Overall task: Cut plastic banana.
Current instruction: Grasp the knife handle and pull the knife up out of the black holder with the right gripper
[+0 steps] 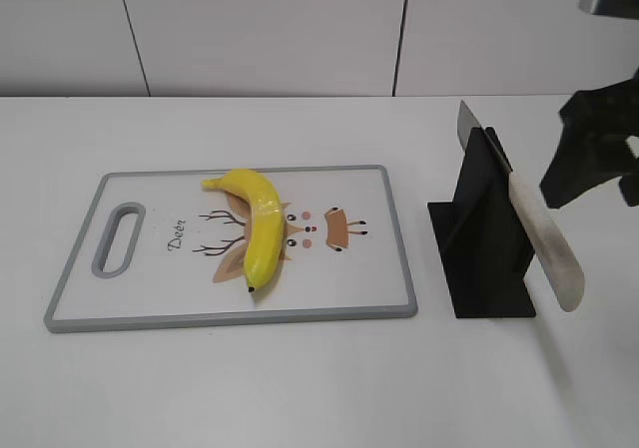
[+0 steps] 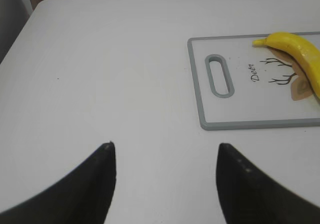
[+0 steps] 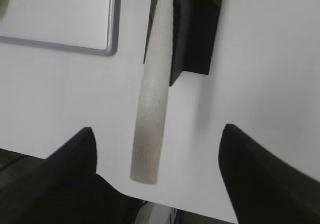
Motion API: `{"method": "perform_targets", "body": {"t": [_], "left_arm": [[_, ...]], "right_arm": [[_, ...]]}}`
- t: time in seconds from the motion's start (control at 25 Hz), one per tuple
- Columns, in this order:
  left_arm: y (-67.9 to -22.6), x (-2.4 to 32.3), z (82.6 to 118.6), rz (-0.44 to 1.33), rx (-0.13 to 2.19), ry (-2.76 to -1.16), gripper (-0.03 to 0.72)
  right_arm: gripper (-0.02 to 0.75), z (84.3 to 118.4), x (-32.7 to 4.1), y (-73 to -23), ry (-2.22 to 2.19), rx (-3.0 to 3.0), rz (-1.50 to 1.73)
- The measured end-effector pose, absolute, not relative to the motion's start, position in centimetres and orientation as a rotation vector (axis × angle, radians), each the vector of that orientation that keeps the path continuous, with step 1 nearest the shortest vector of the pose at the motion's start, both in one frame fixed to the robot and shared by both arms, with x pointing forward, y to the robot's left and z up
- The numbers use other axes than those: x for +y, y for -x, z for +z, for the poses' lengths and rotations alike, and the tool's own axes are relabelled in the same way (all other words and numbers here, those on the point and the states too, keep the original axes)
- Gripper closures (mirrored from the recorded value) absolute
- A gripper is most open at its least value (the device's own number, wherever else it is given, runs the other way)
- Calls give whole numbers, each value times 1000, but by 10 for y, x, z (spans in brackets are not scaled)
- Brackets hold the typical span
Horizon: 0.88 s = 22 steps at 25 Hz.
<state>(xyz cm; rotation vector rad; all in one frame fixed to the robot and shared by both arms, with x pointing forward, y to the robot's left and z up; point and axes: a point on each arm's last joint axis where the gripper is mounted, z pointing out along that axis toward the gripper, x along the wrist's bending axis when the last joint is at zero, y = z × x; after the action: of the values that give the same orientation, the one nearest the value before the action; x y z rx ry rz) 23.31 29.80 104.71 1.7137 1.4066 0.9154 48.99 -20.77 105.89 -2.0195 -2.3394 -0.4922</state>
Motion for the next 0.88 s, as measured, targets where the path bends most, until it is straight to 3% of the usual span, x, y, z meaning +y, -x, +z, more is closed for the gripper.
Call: {"method": "perform_targets", "body": {"t": [0.36, 0.44, 0.52, 0.56, 0.88], "left_arm": [[-233, 298, 1047, 917, 1407, -1714, 100], [-233, 298, 1047, 917, 1407, -1714, 101], [-233, 298, 1047, 916, 1407, -1714, 104], [-233, 298, 1047, 916, 1407, -1714, 104], [-233, 298, 1047, 917, 1407, -1714, 105]], "right_arm": [[181, 993, -191, -517, 1953, -2261, -186], [295, 988, -191, -516, 1931, -2254, -135], [531, 987, -190, -515, 1924, -2238, -124], [563, 988, -190, -515, 1938, -2226, -126], [559, 1016, -191, -512, 1959, -2258, -219]]}}
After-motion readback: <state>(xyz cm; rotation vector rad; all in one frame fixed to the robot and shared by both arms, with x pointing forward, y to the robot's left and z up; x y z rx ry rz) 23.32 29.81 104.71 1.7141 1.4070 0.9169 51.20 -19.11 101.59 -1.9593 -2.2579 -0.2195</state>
